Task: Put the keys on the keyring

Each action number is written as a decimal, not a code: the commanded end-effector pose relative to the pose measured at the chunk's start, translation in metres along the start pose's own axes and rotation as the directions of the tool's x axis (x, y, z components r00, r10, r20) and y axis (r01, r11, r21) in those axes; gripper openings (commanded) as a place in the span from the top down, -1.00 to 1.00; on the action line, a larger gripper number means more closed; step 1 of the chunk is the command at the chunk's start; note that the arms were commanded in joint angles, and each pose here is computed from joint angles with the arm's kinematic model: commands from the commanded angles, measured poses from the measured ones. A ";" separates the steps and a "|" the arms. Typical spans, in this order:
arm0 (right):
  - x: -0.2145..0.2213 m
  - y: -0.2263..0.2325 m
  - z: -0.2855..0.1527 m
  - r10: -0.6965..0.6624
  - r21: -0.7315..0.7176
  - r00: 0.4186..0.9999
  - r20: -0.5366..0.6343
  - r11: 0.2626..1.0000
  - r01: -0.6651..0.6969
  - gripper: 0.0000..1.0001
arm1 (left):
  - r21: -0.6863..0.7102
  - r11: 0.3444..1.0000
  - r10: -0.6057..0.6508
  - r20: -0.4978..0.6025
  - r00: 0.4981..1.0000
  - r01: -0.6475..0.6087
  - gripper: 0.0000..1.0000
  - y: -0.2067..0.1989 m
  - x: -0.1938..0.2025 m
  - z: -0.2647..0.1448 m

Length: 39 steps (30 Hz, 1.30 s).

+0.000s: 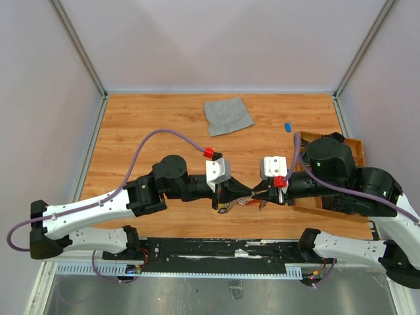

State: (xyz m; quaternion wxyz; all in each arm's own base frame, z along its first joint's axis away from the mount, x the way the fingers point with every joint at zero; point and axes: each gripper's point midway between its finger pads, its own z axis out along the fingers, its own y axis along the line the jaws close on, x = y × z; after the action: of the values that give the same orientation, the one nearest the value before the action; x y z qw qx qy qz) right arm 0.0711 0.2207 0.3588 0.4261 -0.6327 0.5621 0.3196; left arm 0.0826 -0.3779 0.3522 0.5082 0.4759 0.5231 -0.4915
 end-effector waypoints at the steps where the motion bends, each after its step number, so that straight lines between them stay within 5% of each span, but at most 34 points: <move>1: -0.007 -0.006 -0.001 -0.025 0.034 0.999 0.044 0.999 0.023 0.53 | -0.022 1.000 0.011 0.101 0.995 -0.009 0.99 0.001 -0.027 -0.001; 23: -0.005 -0.029 -0.010 -0.075 0.269 0.976 0.207 0.963 0.017 0.19 | -0.178 0.977 -0.100 0.120 0.988 0.121 0.99 0.027 -0.018 0.000; 39: 0.009 -0.032 0.000 -0.070 0.264 0.986 0.152 0.964 0.028 0.57 | -0.190 0.974 -0.100 0.120 0.988 0.122 0.99 0.029 -0.018 0.000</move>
State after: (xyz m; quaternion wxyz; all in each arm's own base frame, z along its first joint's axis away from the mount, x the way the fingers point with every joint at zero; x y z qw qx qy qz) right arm 0.1001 0.2193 0.3579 0.5545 -0.5585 0.5429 0.2930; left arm 0.1131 -0.3756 0.3478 0.5302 0.3803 0.5899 -0.4757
